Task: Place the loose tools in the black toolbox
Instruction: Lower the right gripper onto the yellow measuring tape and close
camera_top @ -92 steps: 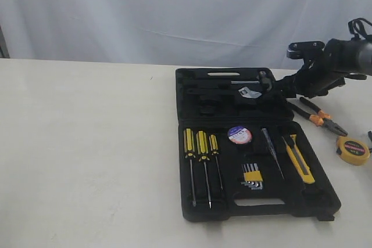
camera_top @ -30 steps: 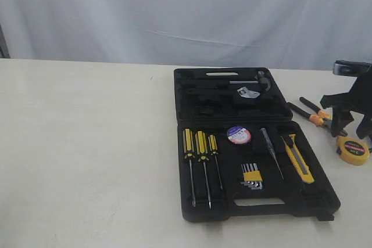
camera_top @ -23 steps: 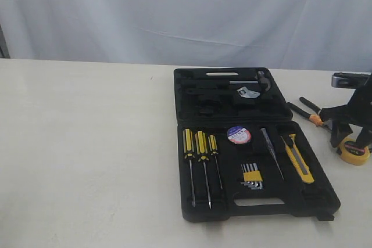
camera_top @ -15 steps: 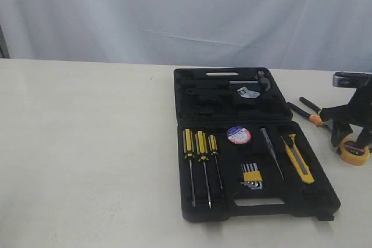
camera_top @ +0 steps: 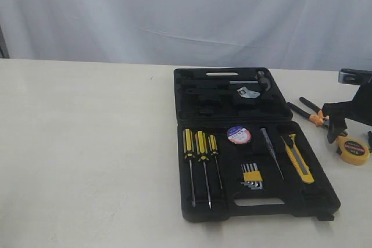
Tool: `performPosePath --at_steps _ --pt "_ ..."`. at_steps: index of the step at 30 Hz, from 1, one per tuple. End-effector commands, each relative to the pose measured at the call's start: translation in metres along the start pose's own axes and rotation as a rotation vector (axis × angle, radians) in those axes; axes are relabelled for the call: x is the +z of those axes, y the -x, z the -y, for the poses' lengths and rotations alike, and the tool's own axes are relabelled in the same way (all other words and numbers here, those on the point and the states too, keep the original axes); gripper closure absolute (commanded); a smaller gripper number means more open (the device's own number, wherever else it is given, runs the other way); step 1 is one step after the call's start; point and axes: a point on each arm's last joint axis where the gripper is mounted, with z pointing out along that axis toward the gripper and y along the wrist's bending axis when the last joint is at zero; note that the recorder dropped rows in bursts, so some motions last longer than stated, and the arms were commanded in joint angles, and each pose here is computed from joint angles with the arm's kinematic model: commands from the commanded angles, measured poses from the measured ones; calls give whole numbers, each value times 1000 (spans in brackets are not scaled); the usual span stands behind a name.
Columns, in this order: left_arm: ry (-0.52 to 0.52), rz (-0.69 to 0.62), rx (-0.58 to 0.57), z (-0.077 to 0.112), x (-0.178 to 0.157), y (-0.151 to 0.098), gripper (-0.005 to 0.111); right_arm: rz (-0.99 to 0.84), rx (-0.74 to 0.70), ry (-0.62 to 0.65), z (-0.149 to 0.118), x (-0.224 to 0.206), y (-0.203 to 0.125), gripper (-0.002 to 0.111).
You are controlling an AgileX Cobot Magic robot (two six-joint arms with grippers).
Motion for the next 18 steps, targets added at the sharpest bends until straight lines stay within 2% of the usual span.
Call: performPosePath --at_steps 1,18 --pt "-8 -1 -4 0 0 -1 107 17 29 -20 5 0 1 28" --pt "-8 -1 -4 0 0 -1 107 -13 37 -46 8 28 3 29"
